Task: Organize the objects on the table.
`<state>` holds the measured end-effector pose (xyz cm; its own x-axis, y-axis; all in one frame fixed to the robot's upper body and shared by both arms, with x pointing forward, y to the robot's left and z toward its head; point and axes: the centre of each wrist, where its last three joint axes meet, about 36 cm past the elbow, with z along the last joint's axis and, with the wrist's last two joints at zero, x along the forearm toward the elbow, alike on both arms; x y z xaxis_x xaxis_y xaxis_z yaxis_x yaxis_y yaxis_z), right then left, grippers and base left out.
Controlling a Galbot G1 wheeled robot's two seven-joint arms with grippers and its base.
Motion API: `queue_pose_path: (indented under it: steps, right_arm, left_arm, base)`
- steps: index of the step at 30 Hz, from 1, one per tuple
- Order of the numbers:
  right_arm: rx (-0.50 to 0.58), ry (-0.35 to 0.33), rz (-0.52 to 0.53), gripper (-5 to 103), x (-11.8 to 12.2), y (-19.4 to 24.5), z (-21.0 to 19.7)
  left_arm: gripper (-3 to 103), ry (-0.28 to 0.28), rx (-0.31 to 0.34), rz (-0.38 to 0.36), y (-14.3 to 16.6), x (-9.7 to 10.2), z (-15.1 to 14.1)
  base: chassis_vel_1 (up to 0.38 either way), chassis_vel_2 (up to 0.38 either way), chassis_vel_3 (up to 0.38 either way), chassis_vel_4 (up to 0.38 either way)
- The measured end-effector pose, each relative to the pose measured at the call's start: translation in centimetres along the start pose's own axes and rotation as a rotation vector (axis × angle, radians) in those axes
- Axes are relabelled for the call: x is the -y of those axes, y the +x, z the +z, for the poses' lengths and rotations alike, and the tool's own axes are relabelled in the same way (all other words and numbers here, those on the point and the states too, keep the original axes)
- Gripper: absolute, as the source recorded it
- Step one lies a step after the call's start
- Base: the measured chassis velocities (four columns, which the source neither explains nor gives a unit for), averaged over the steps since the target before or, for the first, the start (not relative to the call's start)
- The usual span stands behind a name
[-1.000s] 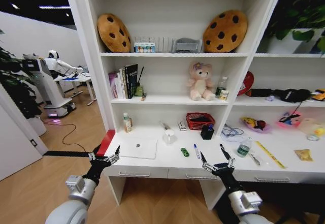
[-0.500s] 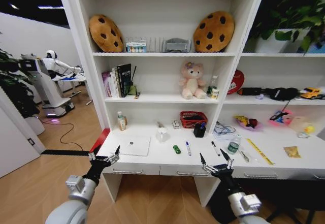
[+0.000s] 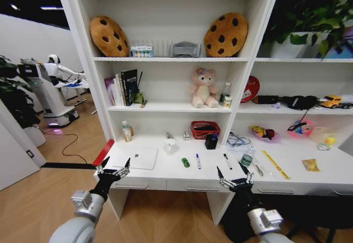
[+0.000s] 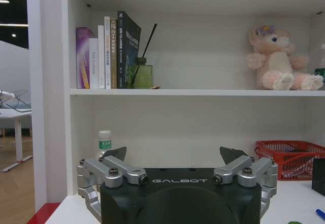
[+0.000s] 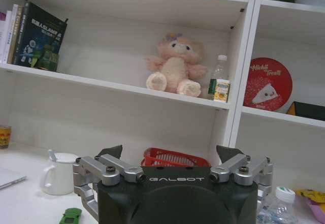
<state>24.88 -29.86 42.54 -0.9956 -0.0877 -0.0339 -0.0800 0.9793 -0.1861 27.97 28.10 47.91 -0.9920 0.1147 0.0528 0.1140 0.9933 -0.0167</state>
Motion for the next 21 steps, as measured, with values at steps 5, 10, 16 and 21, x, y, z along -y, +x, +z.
queue_pose_path:
  steps: [5,10,16,21]
  right_arm:
    - [-0.008,-0.026,0.007,100,0.63,-0.57,0.58]
    - [-0.009,-0.030,0.002,100,0.76,-0.71,0.51]
    - [-0.015,-0.029,-0.007,100,0.85,-0.76,0.47]
    - [-0.015,-0.027,-0.009,100,0.93,-0.79,0.48]
  left_arm:
    - [100,0.000,0.000,0.000,0.00,0.00,0.00]
    - [100,0.000,0.000,0.000,0.00,-0.01,-0.01]
    - [100,0.000,0.000,0.000,0.00,-0.01,-0.01]
    - [100,0.000,0.000,0.000,0.00,-0.01,0.00]
  base:
    - [-0.030,-0.031,0.039,0.013]
    - [0.021,0.019,-0.017,-0.010]
    - [0.000,0.000,0.000,0.000]
    - [0.000,0.000,0.000,0.000]
